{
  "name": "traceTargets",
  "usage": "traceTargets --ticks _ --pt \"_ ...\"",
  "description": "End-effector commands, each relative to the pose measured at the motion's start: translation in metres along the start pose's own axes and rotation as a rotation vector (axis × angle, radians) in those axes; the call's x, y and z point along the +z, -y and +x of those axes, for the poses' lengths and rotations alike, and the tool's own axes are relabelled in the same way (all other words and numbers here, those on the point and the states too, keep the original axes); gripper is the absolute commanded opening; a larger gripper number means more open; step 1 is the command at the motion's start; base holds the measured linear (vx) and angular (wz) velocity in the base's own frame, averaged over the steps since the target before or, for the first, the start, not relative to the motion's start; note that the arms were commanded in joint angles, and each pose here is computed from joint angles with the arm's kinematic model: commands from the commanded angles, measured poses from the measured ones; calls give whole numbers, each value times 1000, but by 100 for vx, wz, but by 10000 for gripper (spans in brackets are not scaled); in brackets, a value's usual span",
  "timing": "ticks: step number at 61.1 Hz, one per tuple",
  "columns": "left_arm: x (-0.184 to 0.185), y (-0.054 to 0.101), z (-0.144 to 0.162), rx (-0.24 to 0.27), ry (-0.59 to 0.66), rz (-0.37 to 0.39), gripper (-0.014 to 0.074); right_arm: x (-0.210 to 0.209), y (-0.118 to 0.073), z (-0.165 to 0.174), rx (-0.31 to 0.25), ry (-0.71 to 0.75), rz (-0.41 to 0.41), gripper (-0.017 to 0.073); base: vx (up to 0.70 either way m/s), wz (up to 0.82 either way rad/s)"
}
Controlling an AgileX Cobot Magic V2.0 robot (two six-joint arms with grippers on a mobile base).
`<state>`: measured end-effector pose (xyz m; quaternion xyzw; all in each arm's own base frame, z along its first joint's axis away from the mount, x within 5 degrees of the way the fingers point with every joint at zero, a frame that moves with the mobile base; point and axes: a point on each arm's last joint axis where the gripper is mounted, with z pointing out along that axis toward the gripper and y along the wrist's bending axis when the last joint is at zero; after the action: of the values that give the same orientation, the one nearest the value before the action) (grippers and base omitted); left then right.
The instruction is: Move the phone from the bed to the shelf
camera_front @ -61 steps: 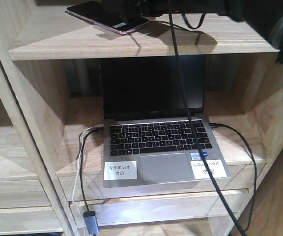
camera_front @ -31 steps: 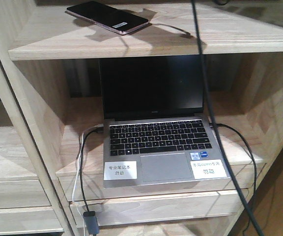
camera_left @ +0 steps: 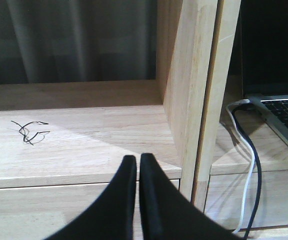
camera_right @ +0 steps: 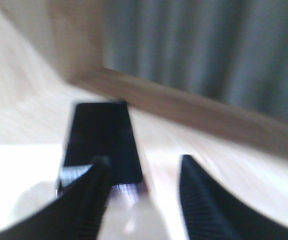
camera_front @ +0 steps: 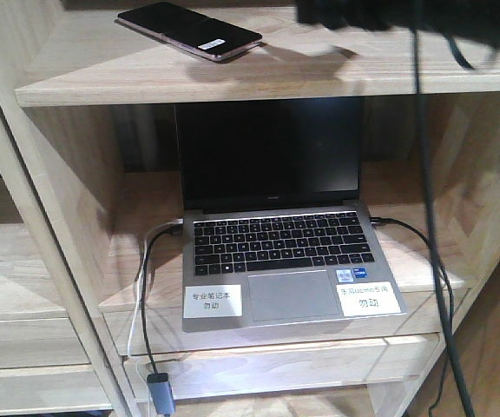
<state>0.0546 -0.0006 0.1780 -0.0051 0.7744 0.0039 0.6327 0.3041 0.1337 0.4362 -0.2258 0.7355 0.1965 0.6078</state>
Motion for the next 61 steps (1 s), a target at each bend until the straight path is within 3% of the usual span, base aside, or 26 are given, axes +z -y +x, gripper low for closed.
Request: traceTargets --ticks 1,22,61 --pt "0 0 -6 -12 75 -2 1 -34 -1 -9 0 110 74 200 0 0" --pt "0 0 -6 -12 75 -2 1 -102 -18 43 13 98 118 -13 0 0" --pt "0 0 -6 -12 75 -2 1 -224 -54 105 -21 291 111 -8 0 0"
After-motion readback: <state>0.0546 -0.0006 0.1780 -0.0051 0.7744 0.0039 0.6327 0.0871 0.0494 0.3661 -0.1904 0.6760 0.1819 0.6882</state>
